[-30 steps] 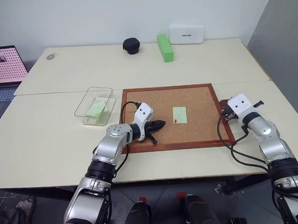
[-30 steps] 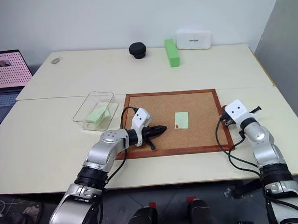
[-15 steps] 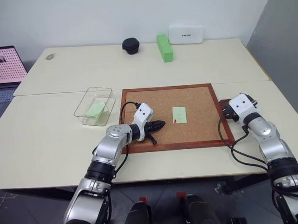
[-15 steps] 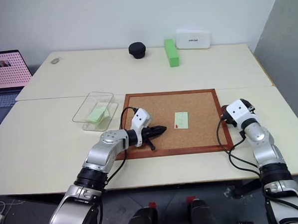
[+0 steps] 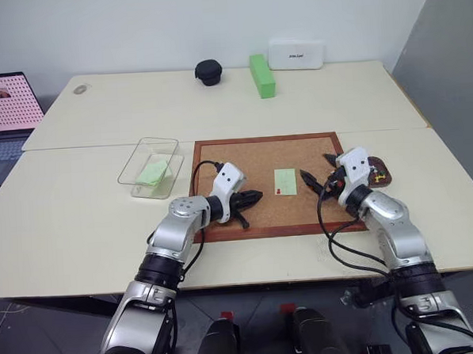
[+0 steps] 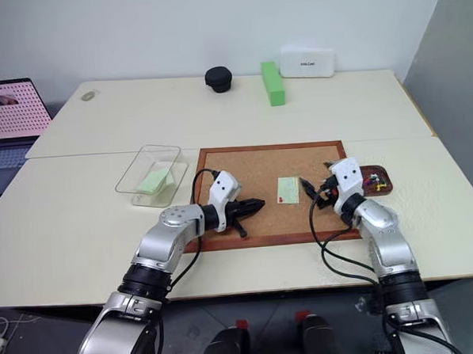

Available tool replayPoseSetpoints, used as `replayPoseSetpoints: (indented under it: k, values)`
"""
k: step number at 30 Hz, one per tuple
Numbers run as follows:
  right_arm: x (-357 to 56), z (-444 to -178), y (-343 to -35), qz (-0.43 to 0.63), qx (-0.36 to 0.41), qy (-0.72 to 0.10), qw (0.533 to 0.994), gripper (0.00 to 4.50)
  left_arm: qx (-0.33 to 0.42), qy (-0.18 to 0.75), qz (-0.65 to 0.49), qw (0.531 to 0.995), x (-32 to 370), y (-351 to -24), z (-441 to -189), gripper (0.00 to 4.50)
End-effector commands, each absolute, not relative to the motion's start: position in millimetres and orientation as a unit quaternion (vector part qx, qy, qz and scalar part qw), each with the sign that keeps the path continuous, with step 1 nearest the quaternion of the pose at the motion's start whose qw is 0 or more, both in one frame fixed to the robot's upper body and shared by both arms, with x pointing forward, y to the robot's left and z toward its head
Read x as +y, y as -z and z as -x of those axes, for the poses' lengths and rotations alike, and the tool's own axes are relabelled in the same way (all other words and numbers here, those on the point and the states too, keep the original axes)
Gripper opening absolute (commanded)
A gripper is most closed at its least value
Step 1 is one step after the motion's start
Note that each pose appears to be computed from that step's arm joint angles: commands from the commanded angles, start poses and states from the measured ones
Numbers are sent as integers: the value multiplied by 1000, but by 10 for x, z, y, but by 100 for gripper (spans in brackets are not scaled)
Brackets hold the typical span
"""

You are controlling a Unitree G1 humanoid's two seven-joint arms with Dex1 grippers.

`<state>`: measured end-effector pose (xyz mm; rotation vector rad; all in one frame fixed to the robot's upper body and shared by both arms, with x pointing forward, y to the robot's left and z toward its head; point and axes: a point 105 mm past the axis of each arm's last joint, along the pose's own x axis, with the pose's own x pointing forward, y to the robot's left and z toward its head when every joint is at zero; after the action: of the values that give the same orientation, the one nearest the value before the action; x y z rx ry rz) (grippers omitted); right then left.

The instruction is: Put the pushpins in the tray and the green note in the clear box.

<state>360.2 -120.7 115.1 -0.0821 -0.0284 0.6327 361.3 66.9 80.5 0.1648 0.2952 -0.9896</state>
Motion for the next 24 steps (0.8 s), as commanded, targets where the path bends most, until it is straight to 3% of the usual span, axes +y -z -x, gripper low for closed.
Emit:
replayPoseSetpoints:
  k: [1, 16, 18, 24]
  values:
    - [-900, -3454, -1190, 22, -6, -382, 924, 416, 195, 473, -82, 855, 706, -535, -3522, 0]
    - [-616, -3552, -952, 71, 31, -419, 905, 416, 194, 470, -82, 857, 717, -532, -3495, 0]
    - [-622, -3588, -920, 78, 34, -414, 906, 398, 194, 471, -82, 857, 714, -529, -3488, 0]
    - [-621, -3635, -914, 79, 33, -414, 906, 263, 193, 470, -82, 858, 714, -535, -3491, 0]
